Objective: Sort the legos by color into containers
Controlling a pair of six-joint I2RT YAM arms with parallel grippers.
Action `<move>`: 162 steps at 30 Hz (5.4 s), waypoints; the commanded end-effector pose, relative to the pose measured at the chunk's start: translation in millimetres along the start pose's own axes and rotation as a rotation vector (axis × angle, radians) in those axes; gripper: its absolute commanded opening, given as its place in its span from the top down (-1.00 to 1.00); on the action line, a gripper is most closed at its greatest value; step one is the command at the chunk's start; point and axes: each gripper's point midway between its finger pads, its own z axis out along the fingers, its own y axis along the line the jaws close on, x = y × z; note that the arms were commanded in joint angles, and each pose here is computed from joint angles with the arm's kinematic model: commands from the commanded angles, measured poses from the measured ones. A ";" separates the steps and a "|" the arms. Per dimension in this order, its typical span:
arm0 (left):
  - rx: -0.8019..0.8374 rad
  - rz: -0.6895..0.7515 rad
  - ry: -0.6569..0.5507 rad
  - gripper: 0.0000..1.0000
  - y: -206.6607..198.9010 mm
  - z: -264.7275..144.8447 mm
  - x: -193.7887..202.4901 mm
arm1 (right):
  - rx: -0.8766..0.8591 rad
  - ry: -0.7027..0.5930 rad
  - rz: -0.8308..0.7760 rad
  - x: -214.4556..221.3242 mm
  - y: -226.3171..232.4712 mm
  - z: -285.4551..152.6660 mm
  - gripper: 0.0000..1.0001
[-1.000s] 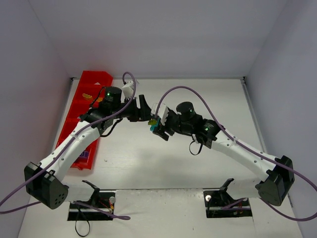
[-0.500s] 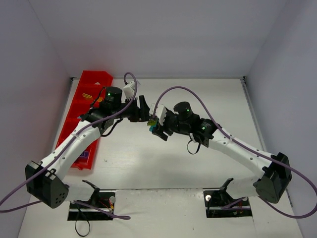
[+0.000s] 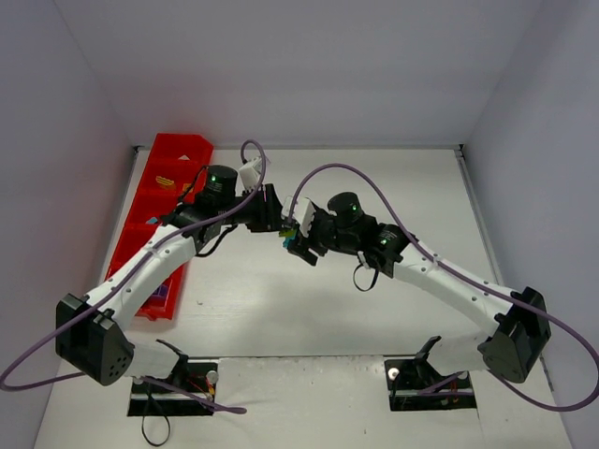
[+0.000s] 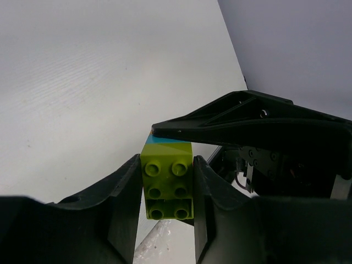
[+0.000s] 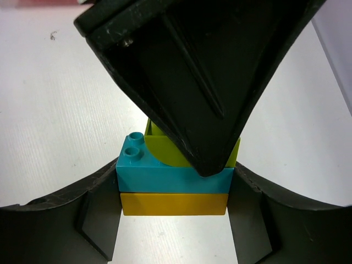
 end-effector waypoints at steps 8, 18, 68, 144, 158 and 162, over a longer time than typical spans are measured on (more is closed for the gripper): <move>0.000 0.047 -0.095 0.92 5.4 -30.0 -24.4 | 0.067 -0.047 -0.033 -4.8 -8.4 -6.7 1.00; -0.274 -0.013 -0.238 0.92 77.0 -115.5 -45.6 | 0.100 0.002 -0.018 16.8 -16.1 -7.2 1.00; -0.058 -0.010 -0.193 -0.47 24.1 -76.7 -42.0 | 0.006 -0.149 -0.051 -42.8 -10.9 -9.8 0.99; 0.091 0.111 -0.010 -0.04 -23.3 -25.7 -7.5 | 0.053 -0.060 -0.025 -7.0 -14.7 -4.2 0.68; 0.081 0.102 0.009 -0.04 -12.3 -13.7 -4.6 | 0.025 -0.076 -0.019 -11.3 -10.5 -2.6 0.69; 0.080 0.099 0.021 -0.03 -8.4 -9.4 -2.7 | 0.024 -0.083 -0.020 -13.8 -10.3 -3.6 0.69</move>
